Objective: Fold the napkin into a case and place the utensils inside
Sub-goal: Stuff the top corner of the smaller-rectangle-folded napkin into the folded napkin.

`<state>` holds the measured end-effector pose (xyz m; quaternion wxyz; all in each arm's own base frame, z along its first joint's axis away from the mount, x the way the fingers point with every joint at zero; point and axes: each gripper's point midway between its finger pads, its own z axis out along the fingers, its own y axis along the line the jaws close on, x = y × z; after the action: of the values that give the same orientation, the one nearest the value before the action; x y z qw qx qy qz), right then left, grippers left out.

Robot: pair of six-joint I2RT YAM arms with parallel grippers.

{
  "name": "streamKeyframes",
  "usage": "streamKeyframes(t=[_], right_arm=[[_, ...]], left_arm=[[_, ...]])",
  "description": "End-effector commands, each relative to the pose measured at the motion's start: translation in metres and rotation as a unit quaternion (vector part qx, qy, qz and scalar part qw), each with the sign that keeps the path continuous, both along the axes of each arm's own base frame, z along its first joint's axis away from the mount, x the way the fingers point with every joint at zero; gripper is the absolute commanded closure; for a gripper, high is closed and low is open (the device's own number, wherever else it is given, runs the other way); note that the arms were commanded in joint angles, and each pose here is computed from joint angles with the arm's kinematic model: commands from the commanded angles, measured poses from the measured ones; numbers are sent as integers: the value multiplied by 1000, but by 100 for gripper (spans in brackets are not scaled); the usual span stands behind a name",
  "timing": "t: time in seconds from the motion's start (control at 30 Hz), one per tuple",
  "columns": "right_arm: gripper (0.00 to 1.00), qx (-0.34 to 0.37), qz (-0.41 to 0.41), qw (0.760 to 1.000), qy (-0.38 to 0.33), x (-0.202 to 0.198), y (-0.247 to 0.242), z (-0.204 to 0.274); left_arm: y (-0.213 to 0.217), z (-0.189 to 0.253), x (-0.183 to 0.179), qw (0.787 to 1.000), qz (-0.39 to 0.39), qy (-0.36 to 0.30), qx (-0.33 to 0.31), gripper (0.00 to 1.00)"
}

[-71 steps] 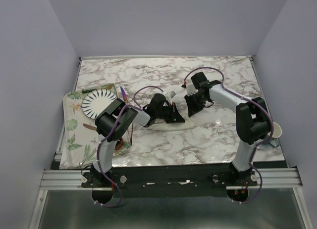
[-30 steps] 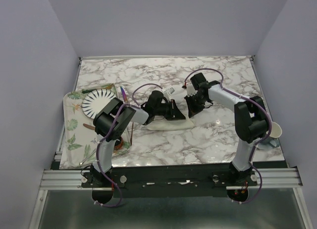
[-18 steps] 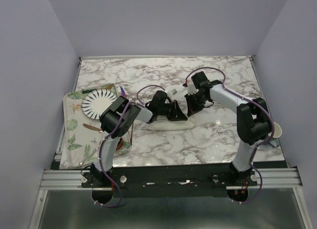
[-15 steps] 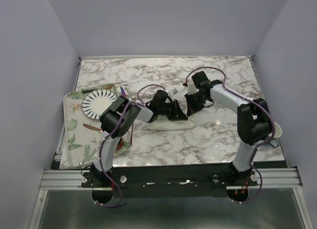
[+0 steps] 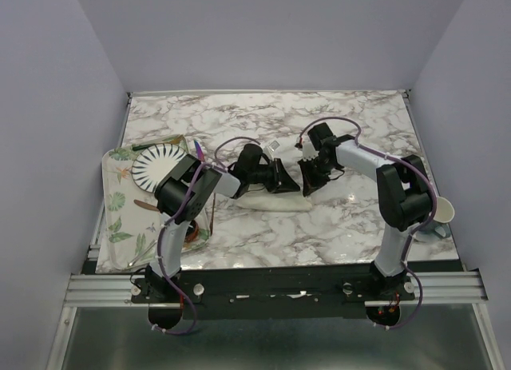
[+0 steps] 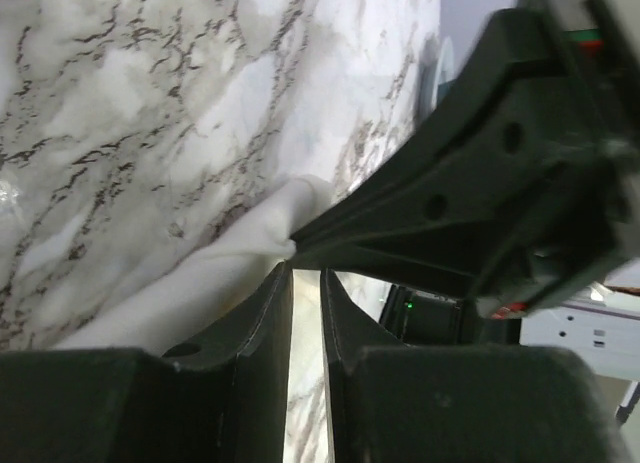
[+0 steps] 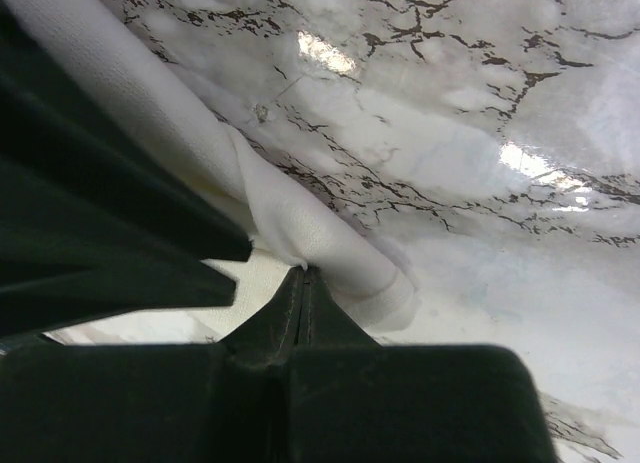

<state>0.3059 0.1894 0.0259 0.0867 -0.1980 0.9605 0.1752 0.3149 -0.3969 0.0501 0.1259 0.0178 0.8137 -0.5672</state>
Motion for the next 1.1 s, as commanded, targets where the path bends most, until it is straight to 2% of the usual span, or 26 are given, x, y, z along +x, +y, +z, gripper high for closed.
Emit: streamKeyframes(t=[0.0,0.03,0.07,0.1,0.17,0.2,0.23,0.27,0.33,0.4,0.43,0.5,0.57,0.8,0.93,1.03,1.07], right_arm=[[99,-33,-2,999,13,-4,-12,-23],[100,-32,-1,999,11,-4,-12,-22],[99,-29,3,1000,11,-4,-11,-22],[100,-25,5,1000,8,-3,-10,-22],[99,-13,10,1000,7,-3,-5,-20],[99,-8,12,1000,5,-2,-3,-19],[99,-4,12,1000,4,-1,-1,-17],[99,-2,13,1000,4,0,0,-18],[99,0,19,1000,-1,2,1,-18],[99,3,30,1000,-6,4,2,-17],[99,8,33,999,-6,3,3,-16],[99,14,37,999,-6,3,6,-13],[99,19,37,999,-7,4,7,-12],[99,25,43,999,-3,3,9,-5],[93,45,48,998,-12,7,18,11],[82,52,51,997,-11,8,20,22],[76,58,54,997,-20,13,22,31]], left_arm=[[8,54,0,999,-12,-35,-40,73],[13,56,0,999,-12,-39,-36,71],[21,67,3,997,-18,-69,-35,69],[31,58,-1,998,-26,-59,-7,67],[44,71,-2,994,-50,-97,14,61],[63,54,-8,987,-81,-124,60,57],[70,58,-8,981,-97,-148,76,55],[79,66,-10,972,-115,-187,90,50],[100,59,-20,938,-178,-263,138,48],[113,63,-30,915,-213,-304,160,44],[117,62,-29,893,-236,-342,171,43],[123,53,-39,885,-268,-335,181,43],[121,45,-39,865,-296,-354,196,42],[107,22,-46,841,-346,-357,213,39],[101,13,-45,830,-350,-369,230,41],[98,12,-41,831,-342,-372,232,44],[98,13,-41,831,-341,-373,232,45]])
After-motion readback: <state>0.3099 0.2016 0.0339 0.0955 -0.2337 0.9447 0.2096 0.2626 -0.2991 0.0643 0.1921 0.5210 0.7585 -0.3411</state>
